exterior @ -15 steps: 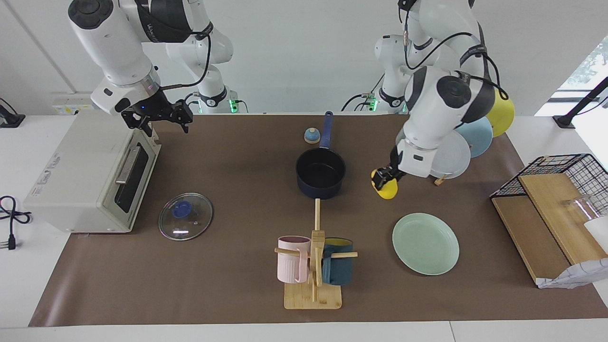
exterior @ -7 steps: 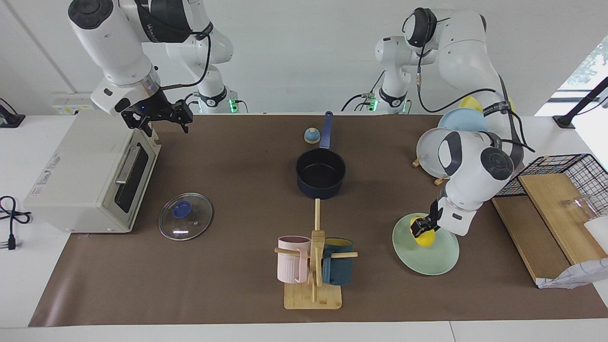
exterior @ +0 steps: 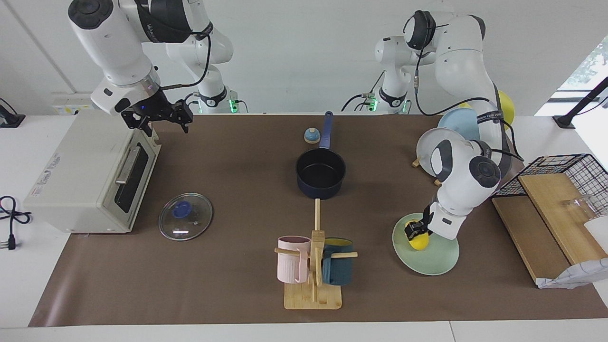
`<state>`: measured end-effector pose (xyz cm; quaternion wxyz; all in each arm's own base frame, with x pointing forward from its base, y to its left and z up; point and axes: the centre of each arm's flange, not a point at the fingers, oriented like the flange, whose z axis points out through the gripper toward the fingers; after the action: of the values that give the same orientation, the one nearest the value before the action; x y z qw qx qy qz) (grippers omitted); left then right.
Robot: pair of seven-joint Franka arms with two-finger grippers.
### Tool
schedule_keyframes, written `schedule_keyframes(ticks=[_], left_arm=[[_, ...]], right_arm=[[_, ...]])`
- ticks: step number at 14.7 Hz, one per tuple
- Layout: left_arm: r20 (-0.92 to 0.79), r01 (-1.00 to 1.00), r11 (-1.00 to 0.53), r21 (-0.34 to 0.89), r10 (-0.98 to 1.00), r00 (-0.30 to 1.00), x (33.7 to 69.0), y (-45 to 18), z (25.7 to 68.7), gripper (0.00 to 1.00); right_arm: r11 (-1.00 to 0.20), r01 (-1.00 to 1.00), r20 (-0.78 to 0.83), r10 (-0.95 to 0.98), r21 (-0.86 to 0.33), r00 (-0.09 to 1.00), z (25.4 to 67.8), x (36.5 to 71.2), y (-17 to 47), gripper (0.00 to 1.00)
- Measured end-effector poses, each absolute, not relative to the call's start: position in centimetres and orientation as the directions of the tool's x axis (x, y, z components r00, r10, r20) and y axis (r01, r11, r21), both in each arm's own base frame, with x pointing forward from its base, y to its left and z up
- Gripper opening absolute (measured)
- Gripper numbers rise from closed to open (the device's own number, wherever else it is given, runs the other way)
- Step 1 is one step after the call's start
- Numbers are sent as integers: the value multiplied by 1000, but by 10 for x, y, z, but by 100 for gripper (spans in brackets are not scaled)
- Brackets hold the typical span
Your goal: Transfer potato from pot to plate
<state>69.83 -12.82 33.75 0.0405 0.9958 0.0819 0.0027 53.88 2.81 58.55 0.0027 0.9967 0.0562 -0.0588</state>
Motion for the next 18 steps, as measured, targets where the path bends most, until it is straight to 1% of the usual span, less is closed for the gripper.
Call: schedule_keyframes(ticks=[2,3,5,6,10,14,18], left_arm=[[-4,153,-986,66,153,988,698,-127,339,92],[-15,151,-987,61,150,989,697,-126,342,99],[-54,146,-988,47,144,988,696,-124,358,100],[-63,145,-988,44,142,988,695,-123,374,100],[-2,141,-988,57,141,990,687,-120,458,100],[55,143,-988,64,146,988,660,-109,539,100],[77,82,-995,51,85,993,622,-96,597,100]], right_arm=[[-994,112,-118,112,-1,987,586,539,28,100],[-994,112,-118,112,-1,987,586,539,28,100],[-994,112,-118,112,-1,987,586,539,28,100],[-994,112,-118,112,-1,987,586,539,28,100],[-994,112,-118,112,-1,987,586,539,28,100],[-994,112,-118,112,-1,987,586,539,28,100],[-994,112,-118,112,-1,987,586,539,28,100]])
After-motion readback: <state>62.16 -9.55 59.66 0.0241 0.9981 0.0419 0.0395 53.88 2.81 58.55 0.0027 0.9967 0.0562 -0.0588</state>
